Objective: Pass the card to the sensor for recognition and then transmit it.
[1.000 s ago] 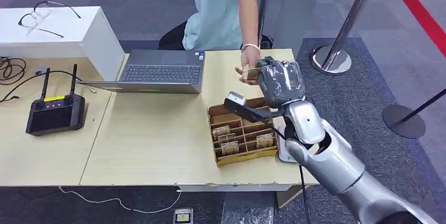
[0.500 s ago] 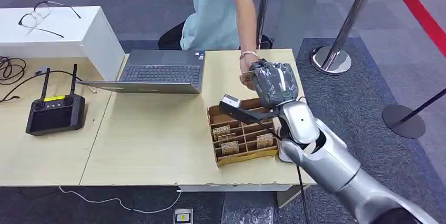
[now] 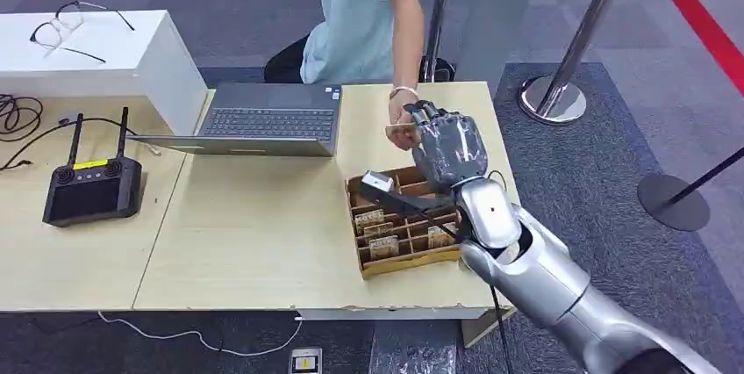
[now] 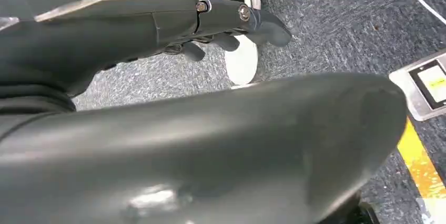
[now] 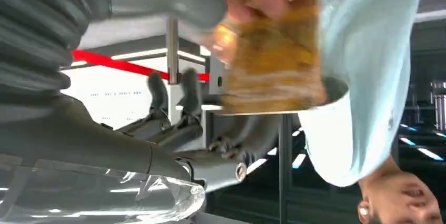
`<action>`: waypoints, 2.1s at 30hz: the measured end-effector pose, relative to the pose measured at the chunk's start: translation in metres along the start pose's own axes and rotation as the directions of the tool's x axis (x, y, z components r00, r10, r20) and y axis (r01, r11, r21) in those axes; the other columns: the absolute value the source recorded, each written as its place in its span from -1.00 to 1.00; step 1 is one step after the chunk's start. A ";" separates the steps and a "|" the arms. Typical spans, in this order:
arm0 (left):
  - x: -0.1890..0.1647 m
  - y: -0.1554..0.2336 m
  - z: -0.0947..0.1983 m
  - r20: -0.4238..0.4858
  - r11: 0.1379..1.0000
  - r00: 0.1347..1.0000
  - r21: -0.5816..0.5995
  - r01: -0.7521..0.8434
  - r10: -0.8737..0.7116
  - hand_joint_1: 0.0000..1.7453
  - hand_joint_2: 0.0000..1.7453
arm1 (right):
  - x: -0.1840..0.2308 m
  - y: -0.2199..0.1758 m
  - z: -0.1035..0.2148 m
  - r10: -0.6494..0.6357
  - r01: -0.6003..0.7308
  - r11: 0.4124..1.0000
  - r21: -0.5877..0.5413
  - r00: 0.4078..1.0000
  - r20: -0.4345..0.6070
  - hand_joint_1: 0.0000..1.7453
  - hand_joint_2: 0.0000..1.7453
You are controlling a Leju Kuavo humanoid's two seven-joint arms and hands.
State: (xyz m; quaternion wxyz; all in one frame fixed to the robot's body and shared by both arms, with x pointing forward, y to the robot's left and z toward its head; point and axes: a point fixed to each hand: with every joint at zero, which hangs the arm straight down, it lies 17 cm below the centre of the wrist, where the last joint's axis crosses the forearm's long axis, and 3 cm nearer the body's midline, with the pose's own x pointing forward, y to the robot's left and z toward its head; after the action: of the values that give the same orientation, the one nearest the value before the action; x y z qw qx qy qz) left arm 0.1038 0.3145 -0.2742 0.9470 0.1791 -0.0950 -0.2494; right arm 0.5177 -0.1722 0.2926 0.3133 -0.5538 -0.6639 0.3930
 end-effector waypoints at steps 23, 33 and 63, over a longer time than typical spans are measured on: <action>-0.011 -0.003 0.001 -0.050 1.000 0.998 -0.009 -0.024 0.024 -1.00 -1.00 | -0.043 -0.017 0.054 0.077 -0.077 0.997 0.001 0.994 -0.075 -1.00 1.00; -0.024 -0.004 0.001 -0.098 0.997 0.993 -0.003 -0.073 0.072 -1.00 -1.00 | -0.127 -0.087 0.116 0.174 -0.177 0.984 0.012 0.955 -0.239 -1.00 1.00; -0.007 -0.007 0.003 -0.067 0.989 0.987 0.013 -0.147 0.148 -1.00 -1.00 | -0.198 -0.218 0.149 0.220 -0.278 0.951 -0.133 0.914 -0.340 -1.00 1.00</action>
State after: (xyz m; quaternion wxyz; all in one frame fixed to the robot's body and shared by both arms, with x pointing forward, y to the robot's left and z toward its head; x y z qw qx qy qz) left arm 0.0943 0.3118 -0.2747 0.9647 0.1840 -0.0767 -0.1719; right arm 0.3222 -0.4098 0.4122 0.3135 -0.7165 -0.5602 0.2731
